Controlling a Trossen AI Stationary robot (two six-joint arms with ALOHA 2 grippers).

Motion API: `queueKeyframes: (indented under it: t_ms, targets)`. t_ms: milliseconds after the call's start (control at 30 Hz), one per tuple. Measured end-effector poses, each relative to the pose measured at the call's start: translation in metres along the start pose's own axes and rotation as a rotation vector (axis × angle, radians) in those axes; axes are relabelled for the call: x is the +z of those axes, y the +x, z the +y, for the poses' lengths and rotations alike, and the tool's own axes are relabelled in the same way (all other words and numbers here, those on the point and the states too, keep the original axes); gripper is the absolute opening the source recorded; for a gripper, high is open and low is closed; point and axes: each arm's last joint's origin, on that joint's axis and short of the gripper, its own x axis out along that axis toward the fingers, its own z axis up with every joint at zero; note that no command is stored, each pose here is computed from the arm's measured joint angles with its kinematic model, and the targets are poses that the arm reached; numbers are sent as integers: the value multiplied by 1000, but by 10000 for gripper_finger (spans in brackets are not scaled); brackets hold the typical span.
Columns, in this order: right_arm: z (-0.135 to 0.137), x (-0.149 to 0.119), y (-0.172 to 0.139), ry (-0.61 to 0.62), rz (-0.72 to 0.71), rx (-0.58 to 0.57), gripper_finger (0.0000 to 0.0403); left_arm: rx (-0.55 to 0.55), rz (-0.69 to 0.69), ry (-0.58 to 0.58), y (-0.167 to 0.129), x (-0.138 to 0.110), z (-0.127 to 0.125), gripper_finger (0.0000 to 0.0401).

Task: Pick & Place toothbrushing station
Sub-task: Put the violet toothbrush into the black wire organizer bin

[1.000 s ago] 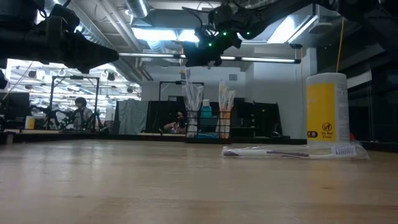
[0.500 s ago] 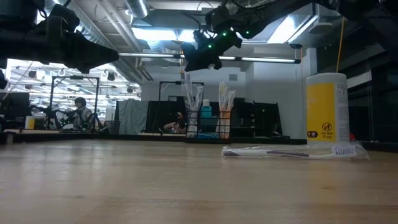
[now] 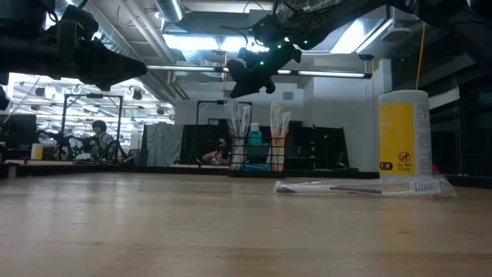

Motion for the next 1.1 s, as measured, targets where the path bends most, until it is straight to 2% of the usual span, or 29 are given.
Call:
queueKeyframes:
  t_ms: [167,500,600,733,833,900,1000,1100]
  targets:
    - [0,-4,0,37,39,5,33,0,0,0,0,0,0,100]
    - [0,-14,-1,30,148,-9,68,0,0,0,0,0,0,100]
    - [3,-6,-11,24,117,19,76,0,0,0,0,0,0,100]
    - [13,15,-41,14,62,48,81,0,0,0,0,0,0,100]
    - [33,21,-66,-13,103,162,82,0,0,0,0,0,0,100]
    - [59,19,-84,-72,165,257,82,0,0,0,0,0,0,100]
    - [107,4,-113,-193,332,436,82,0,0,0,0,0,0,100]
    - [151,-14,-146,-330,491,538,82,0,0,0,0,0,0,100]
